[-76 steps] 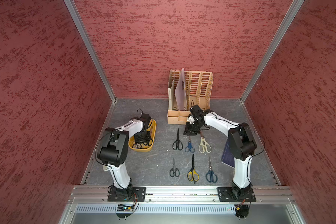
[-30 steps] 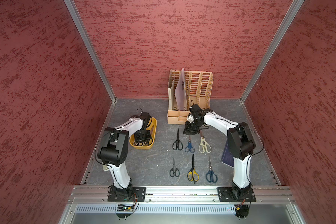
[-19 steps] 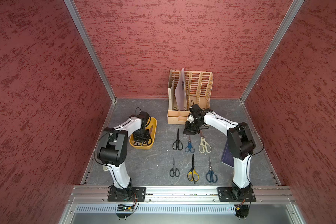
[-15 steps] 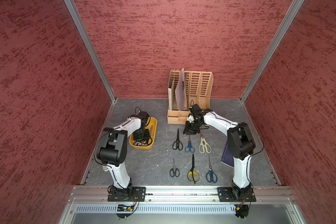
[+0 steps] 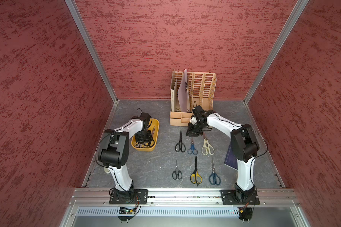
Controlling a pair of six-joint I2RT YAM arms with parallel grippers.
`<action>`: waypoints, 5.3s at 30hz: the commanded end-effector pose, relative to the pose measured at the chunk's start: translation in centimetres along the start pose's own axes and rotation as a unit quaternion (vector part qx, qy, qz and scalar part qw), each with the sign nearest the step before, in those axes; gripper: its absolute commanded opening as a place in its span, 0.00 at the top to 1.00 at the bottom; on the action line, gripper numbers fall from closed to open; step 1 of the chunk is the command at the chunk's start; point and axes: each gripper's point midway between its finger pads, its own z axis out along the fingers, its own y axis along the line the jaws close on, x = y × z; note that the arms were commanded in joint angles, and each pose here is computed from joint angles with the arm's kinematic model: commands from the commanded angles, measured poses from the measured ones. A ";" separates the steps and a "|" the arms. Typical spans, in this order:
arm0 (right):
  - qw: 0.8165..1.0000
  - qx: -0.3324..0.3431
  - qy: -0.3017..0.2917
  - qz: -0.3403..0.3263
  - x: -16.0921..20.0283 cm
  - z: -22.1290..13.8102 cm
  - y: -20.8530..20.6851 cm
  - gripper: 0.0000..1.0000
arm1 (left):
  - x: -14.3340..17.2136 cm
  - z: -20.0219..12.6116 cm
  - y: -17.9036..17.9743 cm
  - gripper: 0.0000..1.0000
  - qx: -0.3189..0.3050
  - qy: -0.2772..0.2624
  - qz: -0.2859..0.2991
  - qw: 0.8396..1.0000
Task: Take the scissors out of the storage box
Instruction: Pick up the scissors from the storage box, then place the scissors at the center of the board, then pick up the scissors from the storage box.
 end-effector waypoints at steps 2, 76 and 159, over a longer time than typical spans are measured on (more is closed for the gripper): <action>1.000 -0.001 -0.005 -0.007 -0.5 -0.3 0.1 0.71 | 0.2 0.5 0.3 0.80 -0.002 0.001 -0.006 1.000; 0.997 0.035 -0.037 -0.060 5.6 -5.5 -1.3 0.71 | 6.6 -1.0 -16.1 1.00 0.032 -0.043 -0.022 0.998; 0.996 0.066 -0.051 0.031 3.0 -4.0 -2.1 0.71 | -1.3 -0.4 -1.3 0.73 0.067 -0.035 0.048 0.996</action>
